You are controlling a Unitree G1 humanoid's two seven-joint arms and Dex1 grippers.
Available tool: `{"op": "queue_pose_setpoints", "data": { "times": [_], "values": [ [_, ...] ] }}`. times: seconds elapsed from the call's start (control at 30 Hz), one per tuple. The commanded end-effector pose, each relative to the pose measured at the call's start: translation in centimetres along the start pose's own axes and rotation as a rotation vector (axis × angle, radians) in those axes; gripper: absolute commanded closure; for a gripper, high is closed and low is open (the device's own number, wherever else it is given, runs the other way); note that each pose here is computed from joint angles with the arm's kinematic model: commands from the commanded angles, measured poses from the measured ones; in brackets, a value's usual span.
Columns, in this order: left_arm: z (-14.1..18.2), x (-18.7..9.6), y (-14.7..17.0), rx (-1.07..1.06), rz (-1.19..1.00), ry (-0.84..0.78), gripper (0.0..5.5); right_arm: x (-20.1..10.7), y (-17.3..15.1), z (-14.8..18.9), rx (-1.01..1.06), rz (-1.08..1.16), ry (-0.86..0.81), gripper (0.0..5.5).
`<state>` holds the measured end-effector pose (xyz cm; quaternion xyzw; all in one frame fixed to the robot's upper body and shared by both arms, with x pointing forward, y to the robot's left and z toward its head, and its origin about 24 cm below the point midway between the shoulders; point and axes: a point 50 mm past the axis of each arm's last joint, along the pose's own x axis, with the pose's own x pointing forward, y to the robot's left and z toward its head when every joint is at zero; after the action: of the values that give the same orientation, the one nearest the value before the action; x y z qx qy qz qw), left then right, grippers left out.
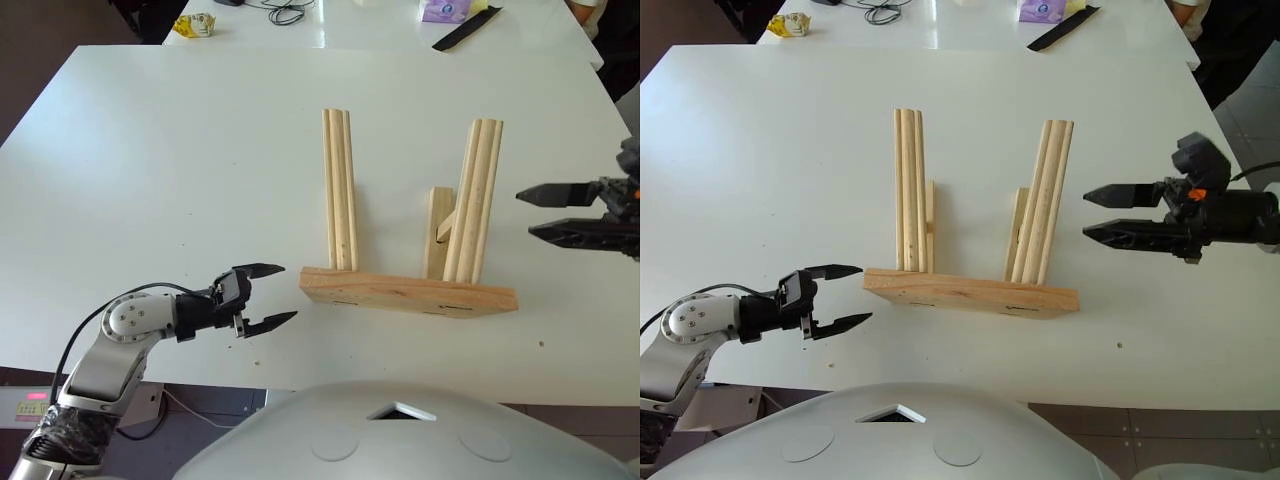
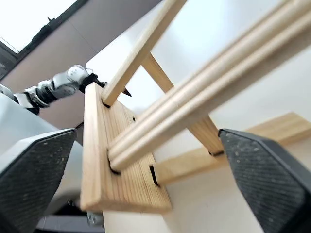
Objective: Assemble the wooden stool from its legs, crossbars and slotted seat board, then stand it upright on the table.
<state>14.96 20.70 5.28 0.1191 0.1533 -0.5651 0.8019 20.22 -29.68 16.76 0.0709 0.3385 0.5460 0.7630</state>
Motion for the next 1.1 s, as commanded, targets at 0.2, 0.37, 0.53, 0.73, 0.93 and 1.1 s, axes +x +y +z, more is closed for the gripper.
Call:
{"op": "queue_pose_setpoints", "data": {
  "times": [0.2, 0.37, 0.53, 0.73, 0.93, 1.1],
  "values": [
    [0.2, 2.6, 0.9, 0.067, 0.019, -0.041, 1.33, 1.5, 0.6, -7.4, -0.210, 0.070, 0.370, 0.10],
    [-0.2, 3.4, 0.4, 0.059, -0.016, -0.051, 1.33, 4.2, 0.6, -7.7, -0.342, 0.035, 0.293, 0.10],
    [-0.6, 3.1, -0.6, 0.027, -0.075, -0.040, 1.33, 5.3, 0.6, -8.8, -0.386, 0.019, 0.279, 0.10],
    [-1.1, 4.0, -0.5, 0.015, -0.082, -0.040, 1.78, 6.7, -0.6, -10.1, -0.423, -0.010, 0.273, 0.10],
    [-1.5, 4.9, -0.5, 0.015, -0.103, -0.045, 2.75, 8.6, -0.7, -10.7, -0.431, -0.025, 0.220, 0.10],
    [-1.8, 4.7, -0.5, 0.007, -0.121, -0.037, 3.62, 8.7, -0.6, -11.1, -0.409, -0.041, 0.201, 0.57]
  ]
}}
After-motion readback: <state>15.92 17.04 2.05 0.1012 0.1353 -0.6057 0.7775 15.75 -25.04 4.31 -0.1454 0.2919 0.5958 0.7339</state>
